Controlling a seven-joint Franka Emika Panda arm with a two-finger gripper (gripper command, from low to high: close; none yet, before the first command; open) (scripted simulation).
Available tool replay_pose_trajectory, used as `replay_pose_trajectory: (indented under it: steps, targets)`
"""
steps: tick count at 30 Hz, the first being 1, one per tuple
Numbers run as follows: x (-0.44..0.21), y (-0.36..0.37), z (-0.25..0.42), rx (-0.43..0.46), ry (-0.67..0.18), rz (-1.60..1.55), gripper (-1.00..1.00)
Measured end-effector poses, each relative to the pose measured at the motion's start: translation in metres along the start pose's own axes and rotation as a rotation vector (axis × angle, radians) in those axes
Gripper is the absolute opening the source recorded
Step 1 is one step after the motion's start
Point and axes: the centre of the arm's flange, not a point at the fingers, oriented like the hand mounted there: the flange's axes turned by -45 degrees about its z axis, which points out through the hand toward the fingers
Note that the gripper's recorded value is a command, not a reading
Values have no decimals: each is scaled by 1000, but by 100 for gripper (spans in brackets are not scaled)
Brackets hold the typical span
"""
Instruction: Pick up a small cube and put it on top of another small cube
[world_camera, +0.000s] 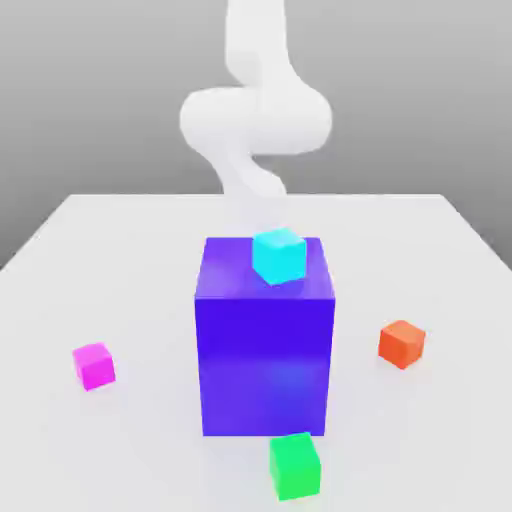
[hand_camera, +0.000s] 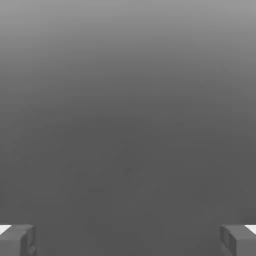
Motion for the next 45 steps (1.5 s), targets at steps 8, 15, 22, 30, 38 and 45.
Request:
replay_pose_trajectory:
  steps: [8, 15, 22, 30, 38, 45]
  targets:
    - [-23, 44, 71, 50, -88, -247, 0]
    - [-54, 76, 128, 104, -154, -458, 0]
    - [-94, 104, 179, 167, -213, -668, 0]
    - [-147, 132, 228, 249, -271, -906, 0]
    - [-207, 155, 265, 343, -321, -1142, 0]
    - [-263, 172, 287, 438, -358, -1346, 0]
